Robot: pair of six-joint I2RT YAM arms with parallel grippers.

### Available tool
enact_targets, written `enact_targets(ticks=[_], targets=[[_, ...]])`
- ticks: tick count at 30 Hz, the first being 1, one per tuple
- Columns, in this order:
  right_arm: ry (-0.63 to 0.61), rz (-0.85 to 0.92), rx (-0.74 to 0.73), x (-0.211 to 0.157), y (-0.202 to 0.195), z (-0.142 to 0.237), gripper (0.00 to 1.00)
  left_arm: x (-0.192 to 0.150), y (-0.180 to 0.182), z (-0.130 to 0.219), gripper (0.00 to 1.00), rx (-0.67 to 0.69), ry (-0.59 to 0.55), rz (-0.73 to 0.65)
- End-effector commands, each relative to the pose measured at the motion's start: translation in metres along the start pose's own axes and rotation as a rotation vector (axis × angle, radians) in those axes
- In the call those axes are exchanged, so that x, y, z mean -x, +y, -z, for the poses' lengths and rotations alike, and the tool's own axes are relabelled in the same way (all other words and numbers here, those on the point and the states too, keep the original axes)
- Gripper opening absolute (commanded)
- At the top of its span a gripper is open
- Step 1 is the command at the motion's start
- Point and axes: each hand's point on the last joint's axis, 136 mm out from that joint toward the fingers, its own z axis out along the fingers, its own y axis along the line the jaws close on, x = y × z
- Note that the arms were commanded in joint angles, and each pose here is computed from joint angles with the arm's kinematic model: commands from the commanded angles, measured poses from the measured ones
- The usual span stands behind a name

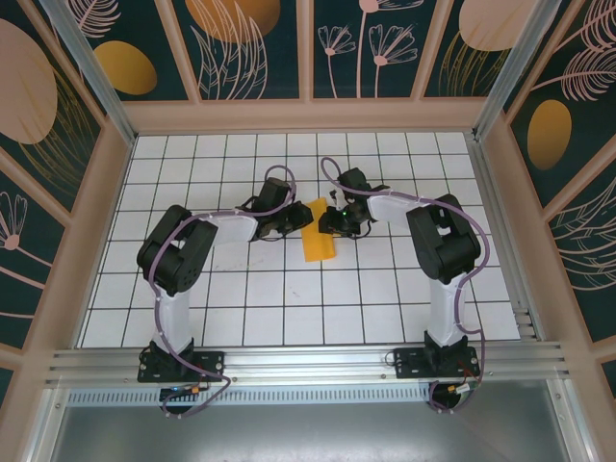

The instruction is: Fold a paper plane with a square sheet of paper (pick it up from the middle)

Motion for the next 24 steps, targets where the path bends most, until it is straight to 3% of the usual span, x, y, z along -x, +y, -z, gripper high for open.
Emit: enact_targets(ticks=[1, 24], targets=[[0.137, -0.077, -0.266, -0.05, -0.078, -0.034, 0.33, -0.008, 0.008, -0.006, 0.16, 0.033, 0.049, 0.01], [0.107, -0.071, -0.235, -0.04, -0.065, -0.027, 0.33, -0.032, 0.058, -0.015, 0.1, 0.217, 0.123, 0.064]])
